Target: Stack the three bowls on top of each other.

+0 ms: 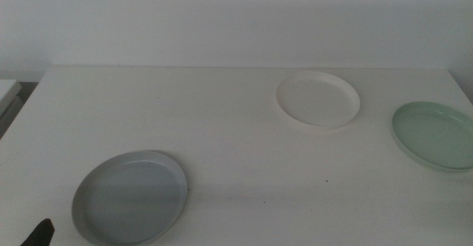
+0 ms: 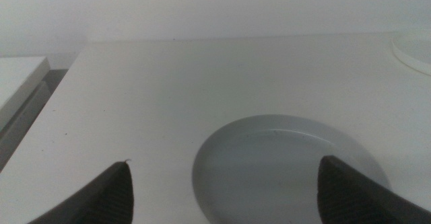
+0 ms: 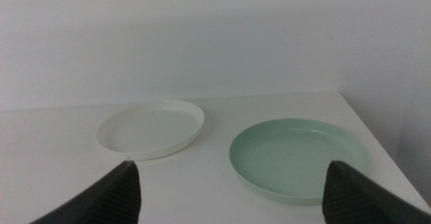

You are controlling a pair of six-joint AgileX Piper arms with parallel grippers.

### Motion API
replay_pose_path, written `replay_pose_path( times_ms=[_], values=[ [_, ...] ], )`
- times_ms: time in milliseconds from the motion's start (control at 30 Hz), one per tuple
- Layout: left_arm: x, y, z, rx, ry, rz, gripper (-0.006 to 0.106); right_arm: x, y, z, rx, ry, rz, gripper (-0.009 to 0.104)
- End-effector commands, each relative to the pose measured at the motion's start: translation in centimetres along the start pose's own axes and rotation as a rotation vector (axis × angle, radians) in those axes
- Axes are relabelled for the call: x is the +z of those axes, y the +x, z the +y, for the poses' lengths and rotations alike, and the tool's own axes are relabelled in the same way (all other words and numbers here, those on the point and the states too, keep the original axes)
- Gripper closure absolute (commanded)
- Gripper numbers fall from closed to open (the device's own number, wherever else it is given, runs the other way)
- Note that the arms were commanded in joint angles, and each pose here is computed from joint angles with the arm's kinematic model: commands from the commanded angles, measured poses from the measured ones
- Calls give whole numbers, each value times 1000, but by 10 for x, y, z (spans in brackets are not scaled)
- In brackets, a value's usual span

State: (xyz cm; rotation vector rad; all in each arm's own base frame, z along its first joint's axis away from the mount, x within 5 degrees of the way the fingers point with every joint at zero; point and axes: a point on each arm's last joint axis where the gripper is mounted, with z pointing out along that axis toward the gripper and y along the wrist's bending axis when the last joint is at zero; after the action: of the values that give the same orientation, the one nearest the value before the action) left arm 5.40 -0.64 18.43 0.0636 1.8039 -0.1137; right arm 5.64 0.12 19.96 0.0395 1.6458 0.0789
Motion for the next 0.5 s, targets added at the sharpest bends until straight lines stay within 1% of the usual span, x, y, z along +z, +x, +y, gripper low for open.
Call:
replay_pose_path(
  times_ms=[0,400,467],
  values=[
    [0,-1,0,0,-1,-16,7,0,0,0,-4,7,-13,2],
    [0,-1,0,0,-1,-17,7,0,1,0,35,3,0,2],
    [0,-1,0,0,-1,-17,7,-3,-11,1,36,0,-35,2]
  ],
)
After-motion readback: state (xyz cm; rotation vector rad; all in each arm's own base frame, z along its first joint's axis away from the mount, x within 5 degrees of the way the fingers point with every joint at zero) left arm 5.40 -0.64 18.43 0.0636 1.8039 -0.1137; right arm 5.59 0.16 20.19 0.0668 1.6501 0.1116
